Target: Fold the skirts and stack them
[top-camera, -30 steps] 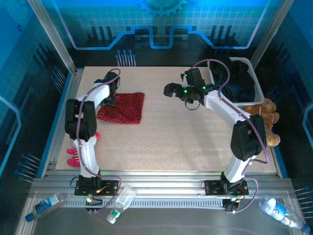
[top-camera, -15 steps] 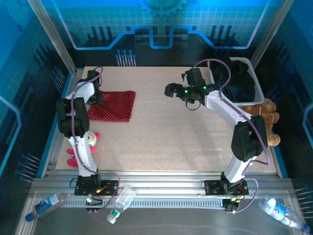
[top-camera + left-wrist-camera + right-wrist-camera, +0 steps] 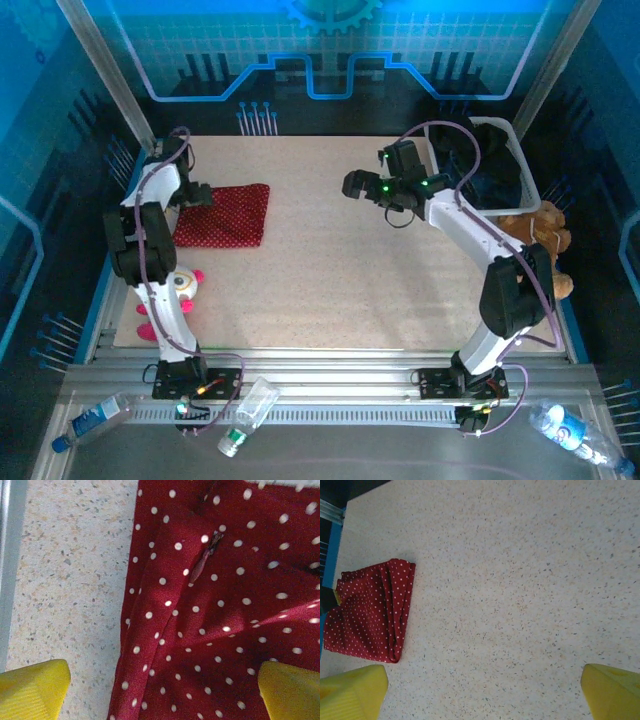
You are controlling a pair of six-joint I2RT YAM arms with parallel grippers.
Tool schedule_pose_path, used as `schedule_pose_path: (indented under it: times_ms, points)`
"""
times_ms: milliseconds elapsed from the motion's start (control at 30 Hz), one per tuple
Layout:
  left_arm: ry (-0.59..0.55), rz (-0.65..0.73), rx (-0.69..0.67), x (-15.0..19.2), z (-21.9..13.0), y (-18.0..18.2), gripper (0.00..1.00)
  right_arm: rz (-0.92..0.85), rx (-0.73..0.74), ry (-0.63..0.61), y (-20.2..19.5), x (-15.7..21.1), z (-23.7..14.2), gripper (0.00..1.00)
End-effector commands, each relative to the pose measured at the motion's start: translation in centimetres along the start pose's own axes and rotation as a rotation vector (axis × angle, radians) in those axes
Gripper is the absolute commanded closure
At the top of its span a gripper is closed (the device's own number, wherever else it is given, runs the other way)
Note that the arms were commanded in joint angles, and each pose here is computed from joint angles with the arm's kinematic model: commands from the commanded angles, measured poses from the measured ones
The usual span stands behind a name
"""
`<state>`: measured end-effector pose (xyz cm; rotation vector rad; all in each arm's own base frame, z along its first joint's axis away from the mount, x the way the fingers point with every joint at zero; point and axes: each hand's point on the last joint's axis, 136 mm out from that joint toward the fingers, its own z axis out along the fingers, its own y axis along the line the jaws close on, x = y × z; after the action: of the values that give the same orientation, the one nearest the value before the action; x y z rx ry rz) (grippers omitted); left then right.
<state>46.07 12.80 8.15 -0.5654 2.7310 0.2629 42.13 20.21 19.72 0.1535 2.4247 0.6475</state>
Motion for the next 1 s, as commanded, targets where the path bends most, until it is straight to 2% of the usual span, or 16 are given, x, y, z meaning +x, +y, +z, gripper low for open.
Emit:
schedule_pose_path:
  times_ms: [0, 100, 233, 367, 433, 533, 600, 800, 967]
  points:
    - [-0.060, -0.153, 0.078, -1.5, -4.9, -0.5, 0.01, -0.011, 0.011, -0.109, -0.4, -1.8, -2.0, 0.00]
    - [-0.084, -0.220, 0.254, -1.4, -6.5, -3.3, 0.01, -0.026, 0.043, -0.166, -1.2, -2.1, -3.0, 0.00]
    - [-0.040, -0.297, 0.509, -0.4, -6.6, -7.7, 0.01, -0.069, 0.141, -0.239, -2.6, -2.8, -4.9, 0.00]
    - [0.088, -0.367, 0.609, 1.8, -3.5, -10.7, 0.01, -0.110, 0.193, -0.278, -3.5, -3.1, -6.8, 0.00]
    - [0.138, -0.368, 0.615, 2.9, -1.8, -12.0, 0.01, -0.104, 0.207, -0.283, -4.1, -3.0, -7.3, 0.00]
    - [0.184, -0.359, 0.608, 3.9, 0.2, -13.1, 0.01, -0.085, 0.225, -0.290, -5.0, -2.6, -7.7, 0.00]
    - [0.188, -0.346, 0.630, 3.8, 0.2, -13.5, 0.01, -0.073, 0.236, -0.294, -5.6, -2.5, -8.0, 0.00]
    - [0.091, -0.238, 0.633, 2.0, -3.3, -12.7, 0.01, -0.074, 0.231, -0.257, -8.0, -3.4, -8.3, 0.00]
    - [-0.002, -0.200, 0.729, 1.1, -8.8, -12.5, 0.01, -0.049, 0.400, -0.233, -14.4, -6.6, -9.8, 0.00]
